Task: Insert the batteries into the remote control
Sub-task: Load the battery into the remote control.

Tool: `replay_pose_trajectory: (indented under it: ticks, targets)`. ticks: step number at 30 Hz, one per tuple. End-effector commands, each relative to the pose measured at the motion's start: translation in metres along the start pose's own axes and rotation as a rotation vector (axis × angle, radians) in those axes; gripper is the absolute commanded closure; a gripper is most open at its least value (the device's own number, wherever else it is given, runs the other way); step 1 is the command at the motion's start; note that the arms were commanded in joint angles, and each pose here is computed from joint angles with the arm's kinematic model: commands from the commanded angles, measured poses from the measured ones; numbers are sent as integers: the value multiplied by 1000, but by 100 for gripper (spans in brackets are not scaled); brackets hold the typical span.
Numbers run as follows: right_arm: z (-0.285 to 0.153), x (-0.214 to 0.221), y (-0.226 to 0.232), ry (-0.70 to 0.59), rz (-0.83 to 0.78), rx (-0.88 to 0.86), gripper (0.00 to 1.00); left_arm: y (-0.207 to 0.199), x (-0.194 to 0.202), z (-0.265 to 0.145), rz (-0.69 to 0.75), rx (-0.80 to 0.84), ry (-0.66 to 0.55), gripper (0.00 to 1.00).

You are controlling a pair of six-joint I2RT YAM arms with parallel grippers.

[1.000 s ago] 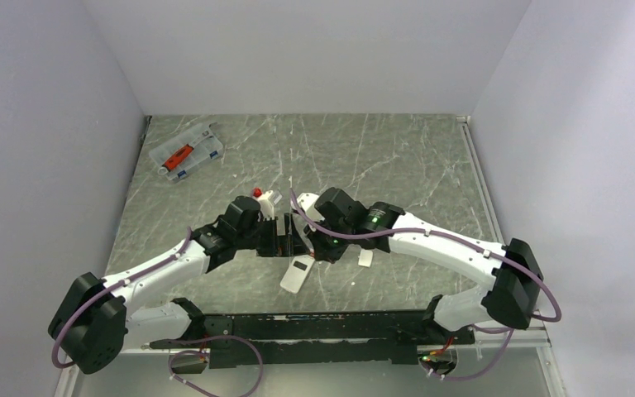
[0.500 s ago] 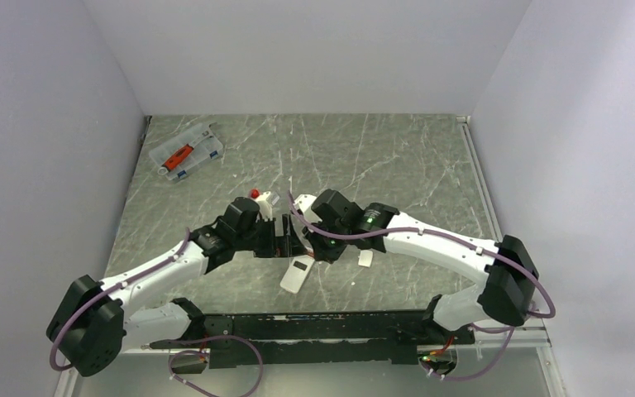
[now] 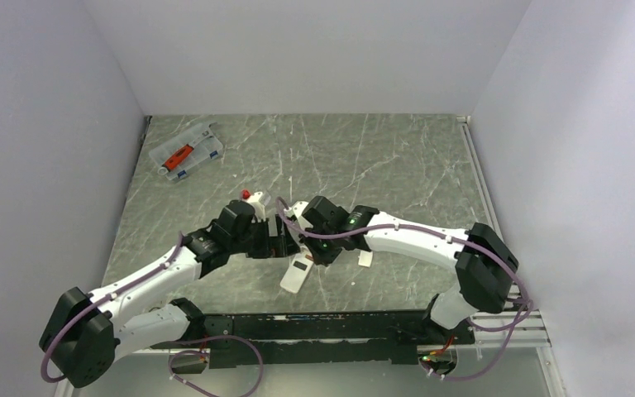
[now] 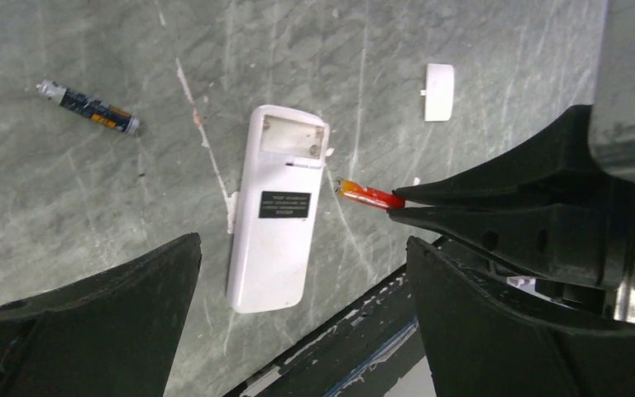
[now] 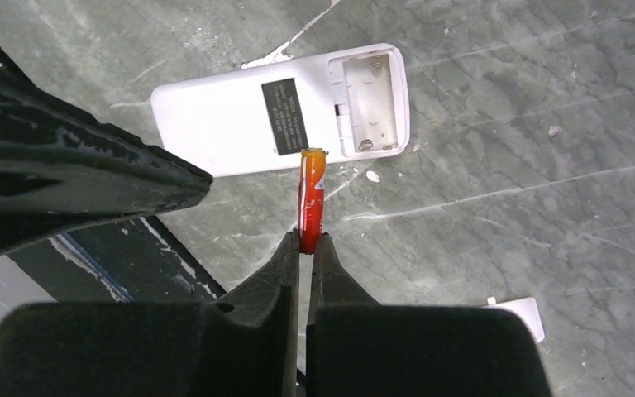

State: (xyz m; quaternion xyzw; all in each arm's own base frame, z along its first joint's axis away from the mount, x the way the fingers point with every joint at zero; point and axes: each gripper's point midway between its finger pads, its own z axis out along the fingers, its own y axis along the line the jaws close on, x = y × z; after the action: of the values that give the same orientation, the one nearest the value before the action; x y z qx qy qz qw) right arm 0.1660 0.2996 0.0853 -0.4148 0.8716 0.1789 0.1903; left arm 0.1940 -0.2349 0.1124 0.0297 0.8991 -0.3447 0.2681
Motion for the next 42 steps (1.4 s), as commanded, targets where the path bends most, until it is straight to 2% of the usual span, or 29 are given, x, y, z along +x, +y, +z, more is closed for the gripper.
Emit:
replay_pose_trajectory:
  ticks: [1, 14, 27, 32, 42]
  targets:
    - [7, -15, -5, -44, 22, 25, 100, 15, 6, -1, -17, -52, -5, 1]
    - [27, -13, -23, -7, 63, 49, 100, 39, 30, 13, -77, -109, 42, 3]
    - [33, -17, -28, 6, 66, 32, 100, 54, 47, 29, -53, -143, 129, 5]
    - [34, -21, -28, 5, 70, 27, 100, 58, 52, 36, -52, -148, 154, 8]
    - [36, -24, -28, 7, 76, 25, 100, 68, 62, 44, -52, -179, 202, 22]
